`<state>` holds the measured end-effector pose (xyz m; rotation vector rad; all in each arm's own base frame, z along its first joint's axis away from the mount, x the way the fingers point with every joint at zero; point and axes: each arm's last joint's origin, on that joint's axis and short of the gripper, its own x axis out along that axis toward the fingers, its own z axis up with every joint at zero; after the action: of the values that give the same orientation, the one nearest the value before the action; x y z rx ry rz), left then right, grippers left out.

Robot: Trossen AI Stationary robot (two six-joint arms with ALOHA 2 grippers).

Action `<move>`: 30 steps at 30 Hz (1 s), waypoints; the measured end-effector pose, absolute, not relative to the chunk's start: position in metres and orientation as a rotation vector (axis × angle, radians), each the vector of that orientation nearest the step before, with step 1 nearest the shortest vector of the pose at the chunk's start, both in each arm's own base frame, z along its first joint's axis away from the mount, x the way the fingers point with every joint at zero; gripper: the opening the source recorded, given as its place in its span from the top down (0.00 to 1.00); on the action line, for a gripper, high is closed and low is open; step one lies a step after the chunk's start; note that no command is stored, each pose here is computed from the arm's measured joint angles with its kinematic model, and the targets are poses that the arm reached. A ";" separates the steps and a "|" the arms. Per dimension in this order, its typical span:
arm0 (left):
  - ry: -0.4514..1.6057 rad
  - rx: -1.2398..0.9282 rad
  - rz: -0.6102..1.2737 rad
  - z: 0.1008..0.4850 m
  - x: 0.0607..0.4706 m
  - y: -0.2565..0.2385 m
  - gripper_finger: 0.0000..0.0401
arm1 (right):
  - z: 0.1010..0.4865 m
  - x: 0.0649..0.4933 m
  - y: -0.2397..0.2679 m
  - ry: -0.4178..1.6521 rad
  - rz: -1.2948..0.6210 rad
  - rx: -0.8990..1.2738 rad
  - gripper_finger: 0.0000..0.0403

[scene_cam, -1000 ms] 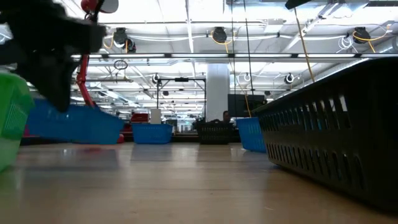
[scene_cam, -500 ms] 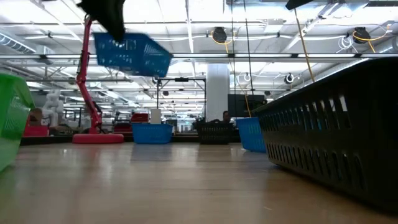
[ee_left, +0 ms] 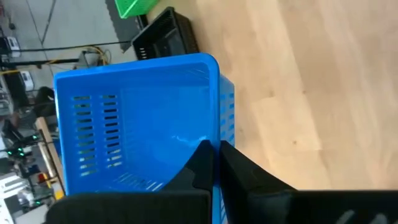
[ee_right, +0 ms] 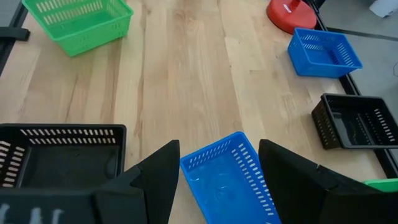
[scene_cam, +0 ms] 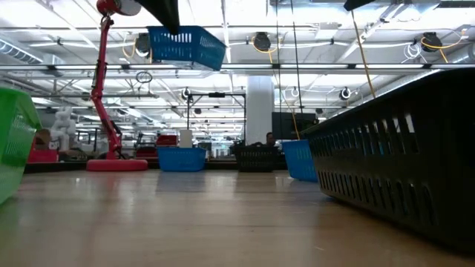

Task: Stack baskets by color
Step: Stack the bottom left blue basket on top of the top blue basket

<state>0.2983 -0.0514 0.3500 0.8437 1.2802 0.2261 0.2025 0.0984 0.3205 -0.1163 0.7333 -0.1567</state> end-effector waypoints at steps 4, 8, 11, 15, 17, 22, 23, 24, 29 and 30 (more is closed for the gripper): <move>1.290 0.845 0.248 0.354 0.304 -0.031 0.98 | 0.321 0.203 0.098 0.733 -0.160 -0.109 0.47; 1.306 0.826 0.285 0.355 0.309 -0.004 0.98 | 0.321 0.203 0.098 0.733 -0.160 -0.111 0.47; 1.335 0.790 0.296 0.353 0.310 0.017 0.98 | 0.321 0.203 0.098 0.733 -0.159 -0.112 0.47; 1.352 0.722 0.299 0.346 0.312 0.045 0.98 | 0.321 0.203 0.098 0.733 -0.160 -0.110 0.47; 1.347 0.689 0.304 0.341 0.313 0.058 0.98 | 0.320 0.203 0.098 0.733 -0.163 -0.102 0.47; 1.369 0.664 0.344 0.318 0.313 0.085 0.98 | 0.320 0.201 0.099 0.742 -0.168 -0.086 0.47; 1.366 0.665 0.344 0.311 0.314 0.090 0.98 | 0.319 0.200 0.100 0.745 -0.166 -0.084 0.47; 1.361 0.662 0.339 0.305 0.314 0.095 0.98 | 0.319 0.199 0.101 0.746 -0.164 -0.082 0.47; 1.353 0.669 0.350 0.278 0.309 0.118 0.98 | 0.319 0.196 0.107 0.744 -0.137 -0.090 0.47; 1.346 0.665 0.352 0.273 0.308 0.122 0.98 | 0.319 0.196 0.108 0.743 -0.134 -0.091 0.47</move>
<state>0.3082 0.1221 0.2726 0.6647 1.3459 0.3524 0.1957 0.1080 0.3192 -0.0909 0.7434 -0.1341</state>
